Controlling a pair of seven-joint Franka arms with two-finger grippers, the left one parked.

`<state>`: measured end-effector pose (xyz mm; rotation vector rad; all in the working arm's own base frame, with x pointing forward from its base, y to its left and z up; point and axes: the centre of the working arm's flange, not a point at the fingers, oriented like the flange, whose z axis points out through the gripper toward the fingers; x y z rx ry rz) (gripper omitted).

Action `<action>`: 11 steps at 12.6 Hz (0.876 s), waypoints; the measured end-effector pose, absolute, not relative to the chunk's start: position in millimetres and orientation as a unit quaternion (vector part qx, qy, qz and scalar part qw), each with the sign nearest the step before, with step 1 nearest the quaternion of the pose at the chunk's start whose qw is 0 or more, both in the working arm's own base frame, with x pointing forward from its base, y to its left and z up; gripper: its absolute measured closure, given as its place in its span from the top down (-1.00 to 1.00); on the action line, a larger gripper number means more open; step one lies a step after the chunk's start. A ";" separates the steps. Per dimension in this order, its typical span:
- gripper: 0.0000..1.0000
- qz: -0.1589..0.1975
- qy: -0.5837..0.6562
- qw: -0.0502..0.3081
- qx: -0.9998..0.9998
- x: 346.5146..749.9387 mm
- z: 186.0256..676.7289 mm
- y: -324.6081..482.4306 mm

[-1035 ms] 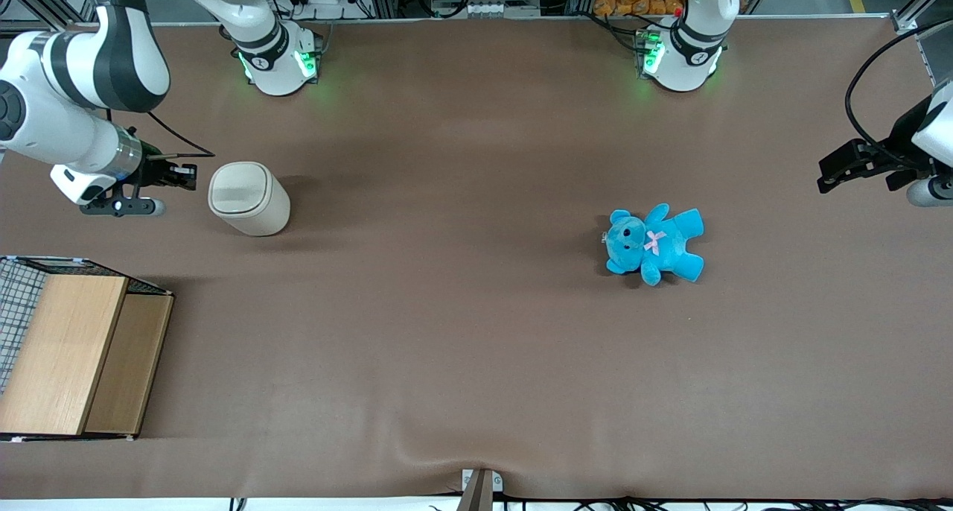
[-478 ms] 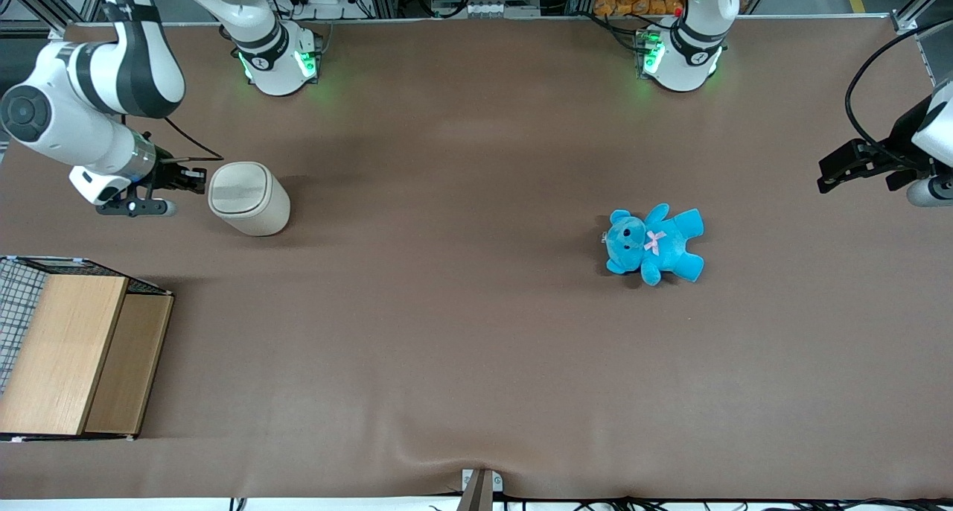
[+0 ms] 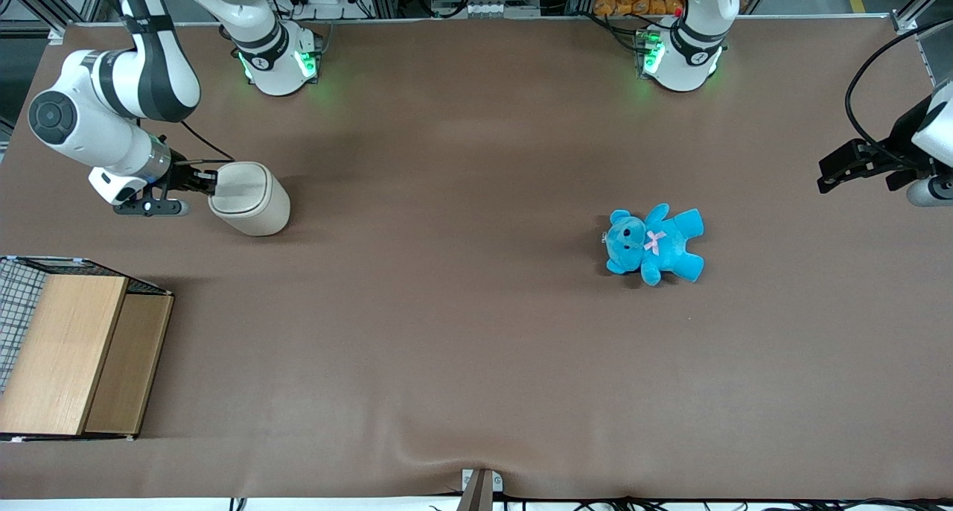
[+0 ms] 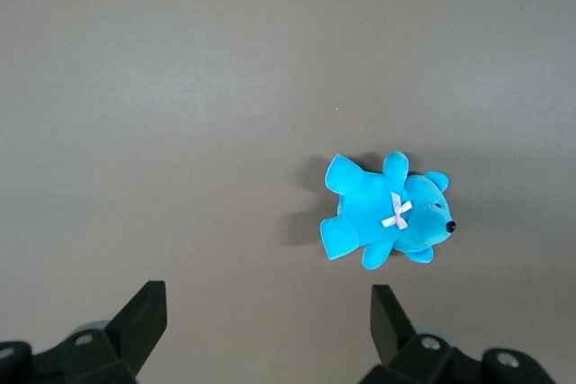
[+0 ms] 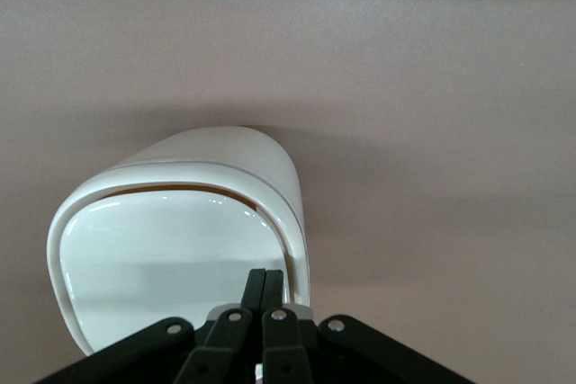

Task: Open trash can with right arm
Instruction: 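Lower the right gripper onto the trash can lid edge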

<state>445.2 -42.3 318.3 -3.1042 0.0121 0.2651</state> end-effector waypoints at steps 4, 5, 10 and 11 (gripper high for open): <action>-0.98 0.092 0.004 0.014 -0.996 440.7 311.1 -41.9; -0.98 0.092 0.004 0.014 -0.996 438.7 308.2 -41.6; -0.98 0.077 0.004 0.012 -0.997 436.0 306.1 -41.6; -0.98 0.078 0.004 0.012 -0.997 435.7 306.2 -41.5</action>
